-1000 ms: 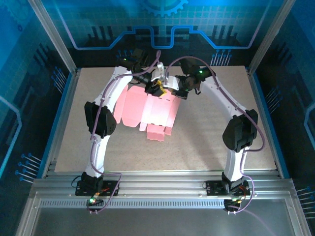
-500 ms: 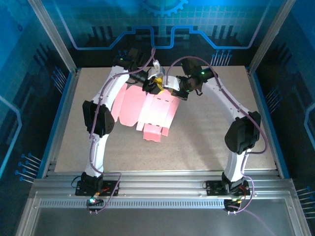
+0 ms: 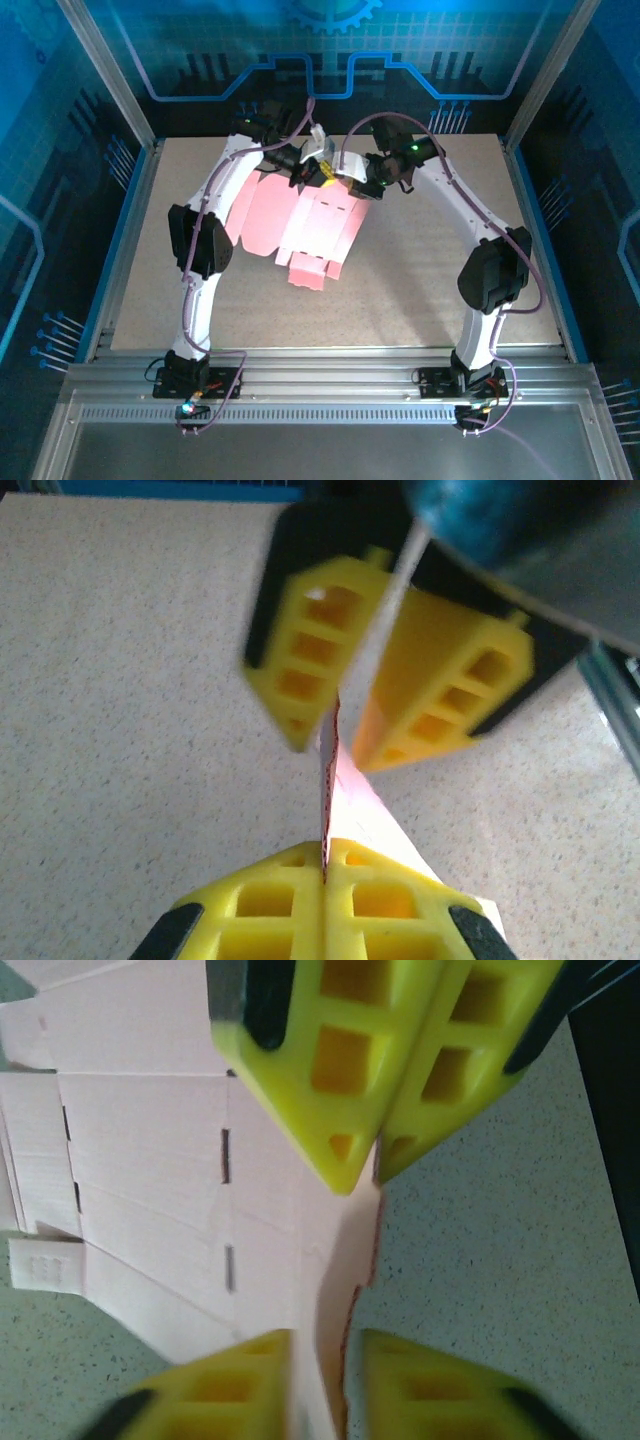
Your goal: Fold the paper box
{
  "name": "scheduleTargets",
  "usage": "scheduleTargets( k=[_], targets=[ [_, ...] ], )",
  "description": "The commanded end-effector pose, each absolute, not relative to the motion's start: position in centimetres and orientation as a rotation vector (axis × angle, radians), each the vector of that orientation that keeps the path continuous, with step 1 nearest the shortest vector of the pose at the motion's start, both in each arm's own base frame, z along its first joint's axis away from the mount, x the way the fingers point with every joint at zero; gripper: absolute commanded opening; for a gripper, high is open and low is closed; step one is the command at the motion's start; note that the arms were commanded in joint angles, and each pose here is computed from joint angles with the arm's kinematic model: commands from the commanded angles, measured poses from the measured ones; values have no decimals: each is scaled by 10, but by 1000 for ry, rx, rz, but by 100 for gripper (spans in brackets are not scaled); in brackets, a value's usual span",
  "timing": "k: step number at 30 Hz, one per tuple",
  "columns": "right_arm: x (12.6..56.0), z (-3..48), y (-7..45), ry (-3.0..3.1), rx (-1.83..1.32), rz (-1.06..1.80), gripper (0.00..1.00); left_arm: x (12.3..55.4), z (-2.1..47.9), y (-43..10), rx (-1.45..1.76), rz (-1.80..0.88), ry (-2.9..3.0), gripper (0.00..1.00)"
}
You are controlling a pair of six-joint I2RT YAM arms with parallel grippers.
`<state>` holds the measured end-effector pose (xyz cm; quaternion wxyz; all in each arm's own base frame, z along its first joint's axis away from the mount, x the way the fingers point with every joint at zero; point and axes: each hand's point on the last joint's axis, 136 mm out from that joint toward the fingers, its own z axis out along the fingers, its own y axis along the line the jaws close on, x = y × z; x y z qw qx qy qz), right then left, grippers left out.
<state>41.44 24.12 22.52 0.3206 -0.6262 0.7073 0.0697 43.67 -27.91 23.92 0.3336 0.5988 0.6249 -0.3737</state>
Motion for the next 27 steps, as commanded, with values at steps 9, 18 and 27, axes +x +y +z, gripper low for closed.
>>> scheduleTargets(
  k=[9, 18, 27],
  targets=[
    [404, 269, 218, 1864, -1064, 671, 100, 438, 291, -261, 1326, -1209, 1419, 0],
    [379, 221, 208, 1885, -740, 869, 99, 462, 326, -246, 1137, -1223, 1244, 0],
    [409, 209, 185, 1920, -592, 811, 99, 469, 333, -241, 1076, -1300, 1230, 0]
  ],
)
